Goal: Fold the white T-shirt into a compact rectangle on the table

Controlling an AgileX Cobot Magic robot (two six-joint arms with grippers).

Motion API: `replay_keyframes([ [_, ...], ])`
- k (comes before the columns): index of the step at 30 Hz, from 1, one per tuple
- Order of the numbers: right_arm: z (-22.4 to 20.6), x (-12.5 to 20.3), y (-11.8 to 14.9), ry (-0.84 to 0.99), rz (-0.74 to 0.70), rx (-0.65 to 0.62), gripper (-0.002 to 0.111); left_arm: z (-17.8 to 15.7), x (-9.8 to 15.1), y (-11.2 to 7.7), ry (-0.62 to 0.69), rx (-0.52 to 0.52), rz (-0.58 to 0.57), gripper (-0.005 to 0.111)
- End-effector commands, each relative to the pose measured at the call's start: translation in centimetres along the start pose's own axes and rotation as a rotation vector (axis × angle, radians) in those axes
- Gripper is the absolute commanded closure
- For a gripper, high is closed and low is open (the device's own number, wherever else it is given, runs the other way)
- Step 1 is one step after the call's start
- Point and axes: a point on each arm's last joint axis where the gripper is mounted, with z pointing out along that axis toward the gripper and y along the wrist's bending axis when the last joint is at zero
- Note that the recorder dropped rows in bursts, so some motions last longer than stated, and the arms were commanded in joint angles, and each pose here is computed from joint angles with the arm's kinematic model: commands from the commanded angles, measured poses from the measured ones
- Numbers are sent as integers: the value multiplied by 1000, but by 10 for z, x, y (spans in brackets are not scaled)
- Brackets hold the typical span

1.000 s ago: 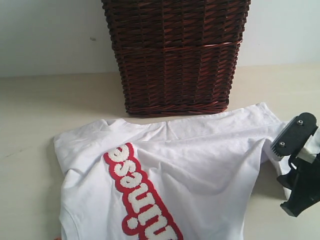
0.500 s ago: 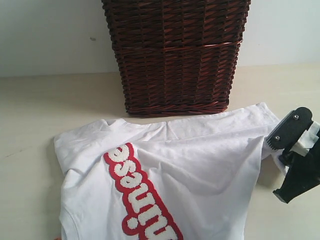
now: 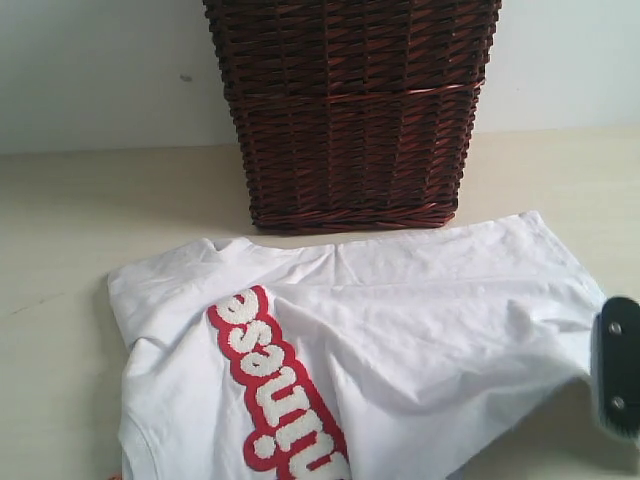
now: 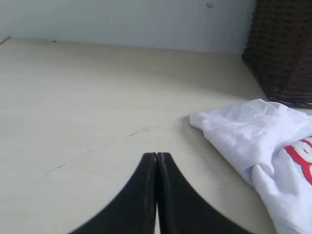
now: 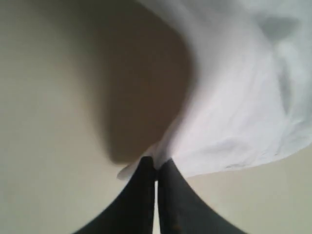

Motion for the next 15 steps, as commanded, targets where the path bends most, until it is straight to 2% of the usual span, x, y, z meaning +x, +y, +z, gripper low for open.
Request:
replay_keyframes([
  [1,-9,24,16,240,-161,-186,108,-1,-2,0,-17,0,-6,107],
  [5,-17,42,21,426,-254,-289,108,-1,-2,0,-17,0,-6,107],
  [12,-22,55,-2,625,-418,-103,108,-1,-2,0,-17,0,-6,107],
  [15,-23,56,-3,637,-433,-94,108,-1,-2,0,-17,0,-6,107],
])
